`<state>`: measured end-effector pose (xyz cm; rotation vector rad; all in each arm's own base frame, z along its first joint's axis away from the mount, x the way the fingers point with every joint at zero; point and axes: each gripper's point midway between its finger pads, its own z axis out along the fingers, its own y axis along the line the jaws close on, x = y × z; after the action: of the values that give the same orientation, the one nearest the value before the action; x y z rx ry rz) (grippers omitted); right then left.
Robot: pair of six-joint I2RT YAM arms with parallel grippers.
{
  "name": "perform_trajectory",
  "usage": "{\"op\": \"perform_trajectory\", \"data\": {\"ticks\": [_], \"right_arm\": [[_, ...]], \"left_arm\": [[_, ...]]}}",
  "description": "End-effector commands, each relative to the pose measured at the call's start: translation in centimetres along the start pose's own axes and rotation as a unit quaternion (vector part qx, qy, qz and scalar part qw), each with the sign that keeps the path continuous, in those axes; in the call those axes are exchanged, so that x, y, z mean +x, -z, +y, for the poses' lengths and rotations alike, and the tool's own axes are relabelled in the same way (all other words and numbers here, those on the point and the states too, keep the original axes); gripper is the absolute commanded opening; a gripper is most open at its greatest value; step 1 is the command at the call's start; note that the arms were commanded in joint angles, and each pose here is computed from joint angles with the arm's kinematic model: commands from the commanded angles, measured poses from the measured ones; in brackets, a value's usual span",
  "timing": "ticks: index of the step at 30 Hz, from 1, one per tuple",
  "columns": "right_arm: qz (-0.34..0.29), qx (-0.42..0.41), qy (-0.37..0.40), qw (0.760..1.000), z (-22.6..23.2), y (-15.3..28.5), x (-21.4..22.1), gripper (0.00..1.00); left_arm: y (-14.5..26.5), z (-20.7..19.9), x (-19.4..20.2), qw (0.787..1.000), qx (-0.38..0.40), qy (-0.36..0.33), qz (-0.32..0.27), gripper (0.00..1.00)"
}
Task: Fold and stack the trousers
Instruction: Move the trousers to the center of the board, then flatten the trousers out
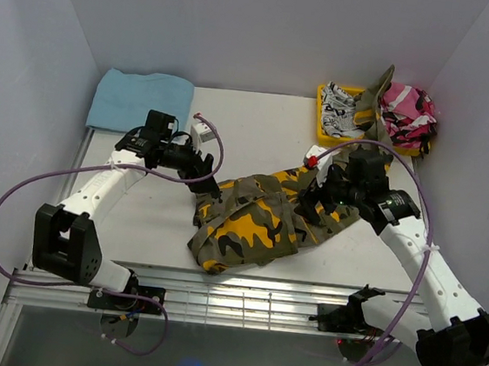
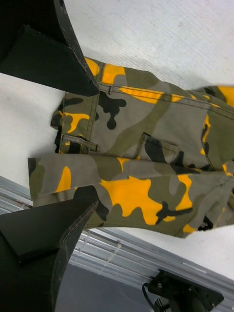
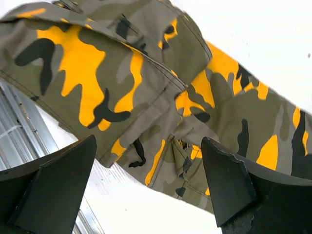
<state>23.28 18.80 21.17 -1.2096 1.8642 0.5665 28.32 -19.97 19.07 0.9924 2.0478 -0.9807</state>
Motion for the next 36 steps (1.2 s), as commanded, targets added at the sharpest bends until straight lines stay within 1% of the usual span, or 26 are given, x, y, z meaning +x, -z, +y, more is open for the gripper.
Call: {"op": "perform_trajectory", "data": {"ticks": [1, 3, 7, 8, 11, 14, 15, 16, 17, 18, 19, 20, 21, 22, 23, 24, 25, 26, 27, 28, 30, 32, 33, 34, 35, 36], "right_arm": [[0.052, -0.005, -0.044, 0.998, -0.8, -1.5, 3.0, 0.93], [0.071, -0.023, -0.079, 0.994, -0.8, -2.9, 4.0, 0.93], [0.069, -0.036, -0.104, 0.992, -1.3, -5.5, 4.5, 0.95], [0.06, -0.031, -0.099, 0.993, -2.0, -6.3, 4.4, 0.95], [0.078, -0.052, -0.107, 0.99, -2.3, -8.3, 5.4, 0.93], [0.074, -0.065, -0.099, 0.99, -2.1, -9.2, 5.5, 0.9], [0.074, -0.078, -0.097, 0.989, -1.7, -9.5, 5.5, 0.92], [0.064, -0.106, -0.097, 0.988, -0.7, -9.7, 5.1, 1.0], [0.062, -0.123, -0.091, 0.986, -0.1, -9.7, 5.0, 0.92], [0.065, -0.137, -0.094, 0.984, 0.6, -9.5, 5.0, 0.86], [0.06, -0.156, -0.091, 0.982, 1.5, -9.4, 4.8, 0.71], [0.055, -0.167, -0.078, 0.981, 1.9, -9.2, 4.7, 0.6], [0.052, -0.176, -0.073, 0.98, 2.5, -8.6, 4.5, 0.51], [0.044, -0.191, -0.066, 0.978, 3.2, -8.4, 4.1, 0.32], [0.04, -0.199, -0.06, 0.977, 3.6, -8.0, 3.8, 0.21], [0.038, -0.209, -0.048, 0.976, 4.4, -7.5, 3.4, 0.1], [0.034, -0.215, -0.043, 0.975, 4.9, -7.1, 3.0, 0.08], [0.032, -0.219, -0.034, 0.975, 5.2, -6.8, 2.9, 0.08], [0.024, -0.218, -0.016, 0.976, 5.6, -6.3, 2.5, 0.08], [0.03, -0.223, -0.005, 0.974, 6.3, -6.0, 2.5, 0.08], [0.021, -0.22, 0.022, 0.975, 6.8, -5.0, 1.8, 0.08], [0.021, -0.199, 0.031, 0.979, 6.4, -4.4, 1.4, 0.09], [0.011, -0.183, 0.044, 0.982, 6.0, -3.8, 0.5, 0.17], [0.02, -0.149, 0.047, 0.988, 4.9, -3.8, 0.5, 0.41], [0.01, -0.119, 0.057, 0.991, 3.7, -4.1, -0.2, 0.51], [0.023, -0.088, 0.062, 0.994, 2.5, -4.4, 0.3, 0.59]], "left_arm": [[-0.7, 2.7, 1.0, 0.999, -0.037, 0.02, 0.029, 0.96], [-0.7, 2.8, 1.8, 0.998, -0.033, 0.04, 0.041, 0.96], [-1.0, 4.4, 2.6, 0.995, -0.06, 0.05, 0.055, 0.96], [-1.4, 5.0, 3.1, 0.994, -0.061, 0.058, 0.066, 0.96], [-2.1, 7.5, 5.8, 0.985, -0.094, 0.086, 0.118, 0.96], [-2.3, 8.8, 7.3, 0.978, -0.117, 0.106, 0.134, 0.96], [-2.5, 8.9, 7.8, 0.977, -0.114, 0.116, 0.139, 0.96], [-2.5, 9.0, 8.0, 0.974, -0.119, 0.128, 0.143, 0.96], [-2.5, 9.0, 8.4, 0.971, -0.121, 0.141, 0.149, 0.96], [-2.5, 9.0, 8.7, 0.968, -0.127, 0.154, 0.154, 0.96], [-2.5, 9.1, 9.2, 0.961, -0.138, 0.177, 0.161, 0.94], [-2.1, 9.5, 10.0, 0.953, -0.16, 0.189, 0.174, 0.94], [-1.8, 9.4, 10.2, 0.949, -0.162, 0.205, 0.176, 0.94], [-1.6, 8.7, 10.5, 0.947, -0.153, 0.224, 0.173, 0.93], [-1.8, 6.9, 10.1, 0.95, -0.107, 0.246, 0.161, 0.92], [-1.7, 6.0, 9.8, 0.951, -0.083, 0.26, 0.149, 0.91], [-1.7, 4.8, 9.8, 0.95, -0.064, 0.27, 0.141, 0.91], [-2.0, 3.8, 8.8, 0.952, -0.033, 0.282, 0.118, 0.9], [-2.2, 3.3, 8.6, 0.951, -0.021, 0.289, 0.109, 0.9], [-2.4, 3.0, 8.4, 0.949, -0.013, 0.296, 0.103, 0.89], [-2.9, 3.2, 8.7, 0.939, -0.013, 0.328, 0.101, 0.85], [-3.7, 3.6, 9.4, 0.933, -0.01, 0.344, 0.107, 0.82], [-3.8, 3.6, 9.4, 0.929, -0.007, 0.356, 0.104, 0.79], [-4.1, 3.6, 9.3, 0.928, -0.002, 0.36, 0.1, 0.76], [-4.3, 3.8, 9.0, 0.929, 0.002, 0.358, 0.091, 0.73], [-4.6, 3.8, 8.7, 0.926, 0.011, 0.369, 0.085, 0.66]]}}
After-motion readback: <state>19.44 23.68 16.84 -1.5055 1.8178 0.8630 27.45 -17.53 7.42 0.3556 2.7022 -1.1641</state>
